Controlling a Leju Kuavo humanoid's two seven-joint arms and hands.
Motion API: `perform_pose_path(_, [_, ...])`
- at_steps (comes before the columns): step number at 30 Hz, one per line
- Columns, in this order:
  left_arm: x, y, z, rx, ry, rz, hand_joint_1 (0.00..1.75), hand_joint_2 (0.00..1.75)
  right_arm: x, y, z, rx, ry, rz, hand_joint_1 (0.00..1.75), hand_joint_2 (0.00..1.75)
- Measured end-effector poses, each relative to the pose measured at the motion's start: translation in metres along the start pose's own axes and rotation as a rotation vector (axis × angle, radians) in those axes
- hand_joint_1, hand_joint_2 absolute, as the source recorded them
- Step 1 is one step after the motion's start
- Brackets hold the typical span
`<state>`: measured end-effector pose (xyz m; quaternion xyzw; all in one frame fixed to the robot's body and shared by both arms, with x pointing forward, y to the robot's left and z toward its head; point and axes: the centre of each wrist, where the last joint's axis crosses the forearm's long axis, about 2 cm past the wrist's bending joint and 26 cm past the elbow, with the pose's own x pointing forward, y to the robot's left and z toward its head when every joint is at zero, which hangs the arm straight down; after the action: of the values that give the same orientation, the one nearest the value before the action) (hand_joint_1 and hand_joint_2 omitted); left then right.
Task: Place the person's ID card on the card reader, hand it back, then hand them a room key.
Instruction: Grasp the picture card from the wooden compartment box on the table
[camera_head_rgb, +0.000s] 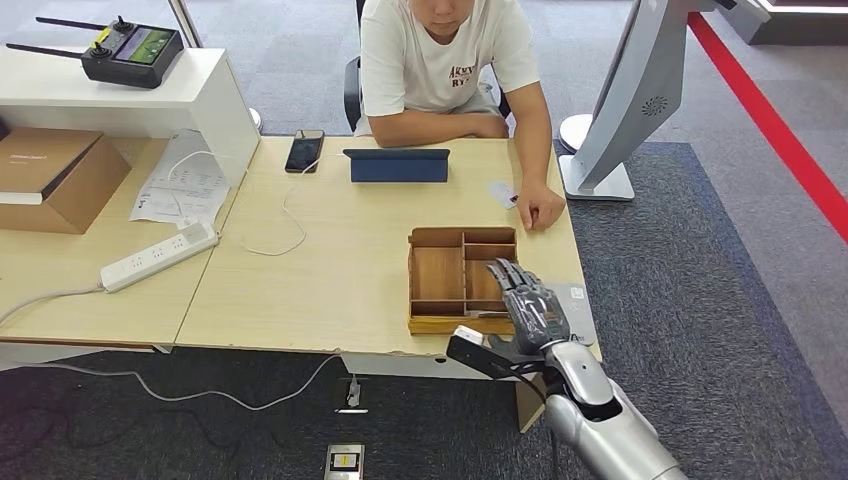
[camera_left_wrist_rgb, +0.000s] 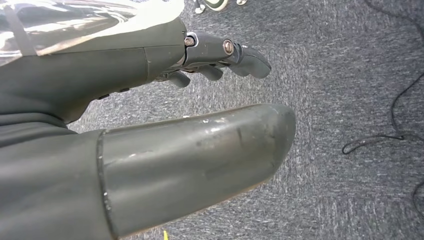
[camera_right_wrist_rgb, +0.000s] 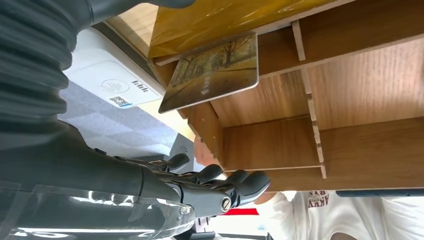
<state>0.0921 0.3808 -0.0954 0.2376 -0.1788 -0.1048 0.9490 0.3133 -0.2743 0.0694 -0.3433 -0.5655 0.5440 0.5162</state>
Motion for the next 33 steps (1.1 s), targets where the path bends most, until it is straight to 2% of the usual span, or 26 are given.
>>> perform_pose_path(1, [0.0000,0.0000,0.0000,0.000,0.001,0.000,0.00,0.00,-0.0006,0.0004,0.0001,0.002,0.002,0.000,0.00,1.75])
perform_pose_path(5, [0.0000,0.0000,0.0000,0.000,0.002,0.001,0.00,0.00,-0.0016,0.0015,0.0004,0.007,0.006,-0.001,1.75,1.75])
perform_pose_path(33, [0.0001,-0.0001,0.0001,0.003,-0.014,-0.013,0.00,0.00,-0.0042,0.0018,-0.0007,0.011,0.009,-0.011,1.75,1.75])
